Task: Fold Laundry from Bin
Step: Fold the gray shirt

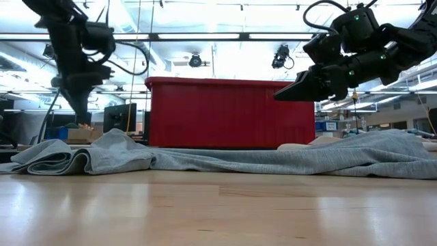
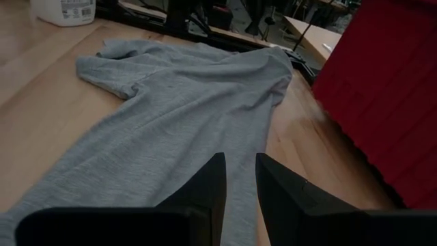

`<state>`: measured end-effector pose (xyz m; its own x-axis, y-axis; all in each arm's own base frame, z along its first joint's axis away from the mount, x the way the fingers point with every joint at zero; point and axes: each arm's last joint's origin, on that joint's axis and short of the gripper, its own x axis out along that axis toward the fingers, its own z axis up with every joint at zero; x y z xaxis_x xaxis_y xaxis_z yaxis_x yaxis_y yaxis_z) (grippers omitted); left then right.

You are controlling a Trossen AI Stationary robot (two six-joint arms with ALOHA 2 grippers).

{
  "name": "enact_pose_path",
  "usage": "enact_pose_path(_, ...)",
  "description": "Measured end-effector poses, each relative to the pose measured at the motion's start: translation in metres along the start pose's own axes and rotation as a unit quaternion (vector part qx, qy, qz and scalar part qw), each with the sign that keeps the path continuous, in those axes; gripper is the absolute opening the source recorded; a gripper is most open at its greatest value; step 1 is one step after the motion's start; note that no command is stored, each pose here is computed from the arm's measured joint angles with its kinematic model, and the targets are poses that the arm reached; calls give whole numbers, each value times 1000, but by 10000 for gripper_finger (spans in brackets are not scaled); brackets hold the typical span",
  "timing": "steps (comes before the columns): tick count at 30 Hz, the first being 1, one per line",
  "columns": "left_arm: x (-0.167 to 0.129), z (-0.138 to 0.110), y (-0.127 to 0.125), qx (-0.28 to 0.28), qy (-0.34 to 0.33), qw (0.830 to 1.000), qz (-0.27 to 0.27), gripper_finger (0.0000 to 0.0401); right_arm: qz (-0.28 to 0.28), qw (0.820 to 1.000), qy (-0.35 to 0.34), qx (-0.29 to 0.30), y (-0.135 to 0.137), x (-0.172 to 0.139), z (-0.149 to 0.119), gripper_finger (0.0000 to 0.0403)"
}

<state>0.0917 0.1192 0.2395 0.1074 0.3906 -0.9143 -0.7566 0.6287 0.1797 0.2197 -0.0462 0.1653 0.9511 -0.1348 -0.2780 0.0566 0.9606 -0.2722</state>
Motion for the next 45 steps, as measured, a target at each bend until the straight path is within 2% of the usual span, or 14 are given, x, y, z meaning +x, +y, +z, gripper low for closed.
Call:
enact_pose_path(2,5,5,-5,18,4,1000,-20,116,0,1000,-2,1,0,0,0,90)
enact_pose_path(7,23,12,-21,68,55,996,-32,115,3,1000,-5,10,0,0,1,90)
enact_pose_path(15,61,20,-44,168,154,973,43,115,5,1000,-3,9,1,0,1,90)
enact_pose_path(23,87,27,-51,223,180,957,43,115,8,1000,-3,4,2,0,1,90)
enact_pose_path(30,95,34,-50,209,155,965,41,112,7,1000,-3,0,2,0,1,90)
enact_pose_path(32,97,33,-47,195,163,966,43,97,7,1000,-3,0,2,0,1,90)
enact_pose_path(36,98,33,-41,168,170,970,44,15,7,1000,-3,0,2,0,1,90)
enact_pose_path(41,95,34,-40,144,156,976,48,4,12,1000,22,13,3,1,-4,90)
enact_pose_path(45,80,41,-34,108,124,985,54,2,22,998,59,17,5,10,-18,86)
